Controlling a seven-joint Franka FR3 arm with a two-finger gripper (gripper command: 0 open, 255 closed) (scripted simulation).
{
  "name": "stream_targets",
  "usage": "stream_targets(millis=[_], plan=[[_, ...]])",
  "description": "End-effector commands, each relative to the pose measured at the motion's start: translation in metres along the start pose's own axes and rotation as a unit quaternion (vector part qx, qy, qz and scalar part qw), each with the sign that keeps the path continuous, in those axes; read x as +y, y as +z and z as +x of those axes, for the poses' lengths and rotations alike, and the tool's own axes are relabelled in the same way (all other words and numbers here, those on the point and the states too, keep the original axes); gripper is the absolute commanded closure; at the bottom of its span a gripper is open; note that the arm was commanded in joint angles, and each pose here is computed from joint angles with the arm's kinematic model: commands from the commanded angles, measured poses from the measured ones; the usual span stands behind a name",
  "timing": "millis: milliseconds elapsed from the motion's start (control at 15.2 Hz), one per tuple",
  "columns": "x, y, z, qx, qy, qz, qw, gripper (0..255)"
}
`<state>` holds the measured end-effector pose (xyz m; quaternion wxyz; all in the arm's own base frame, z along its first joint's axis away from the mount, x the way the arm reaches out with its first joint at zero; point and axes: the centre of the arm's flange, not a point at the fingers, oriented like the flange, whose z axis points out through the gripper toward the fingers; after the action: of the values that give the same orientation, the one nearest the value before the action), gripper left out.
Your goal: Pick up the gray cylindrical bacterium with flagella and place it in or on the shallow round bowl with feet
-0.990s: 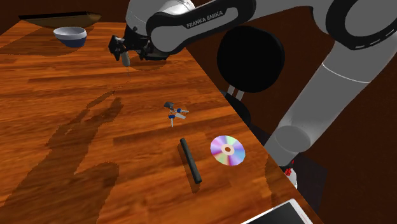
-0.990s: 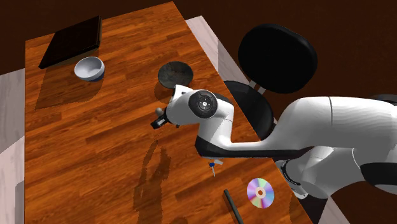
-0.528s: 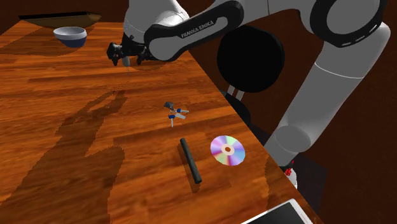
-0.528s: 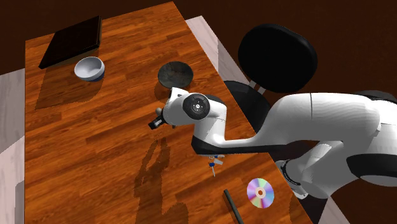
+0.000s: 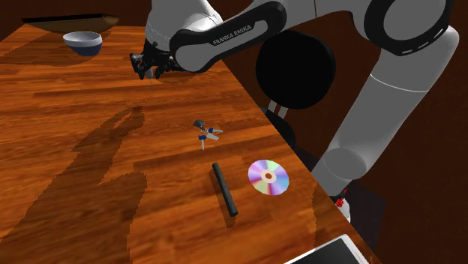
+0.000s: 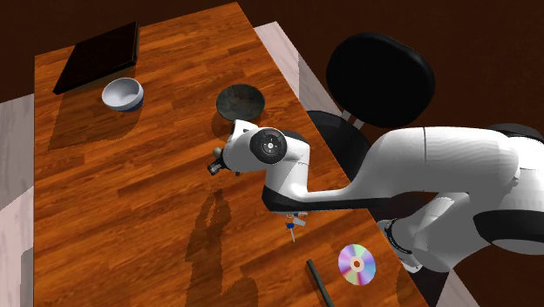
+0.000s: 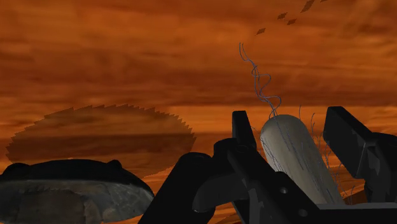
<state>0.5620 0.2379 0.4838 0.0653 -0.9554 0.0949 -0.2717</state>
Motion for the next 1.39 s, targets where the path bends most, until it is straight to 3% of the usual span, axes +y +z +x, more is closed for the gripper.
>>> stream_targets(millis=[0, 462, 1320], plan=[[0.0, 0.0, 0.0, 0.0, 0.0, 0.0, 1.0, 255], [0.0, 0.0, 0.0, 0.0, 0.0, 0.0, 1.0, 255], [-0.012, -0.058, 0.035, 0.0, 0.0, 0.0, 1.0, 255]])
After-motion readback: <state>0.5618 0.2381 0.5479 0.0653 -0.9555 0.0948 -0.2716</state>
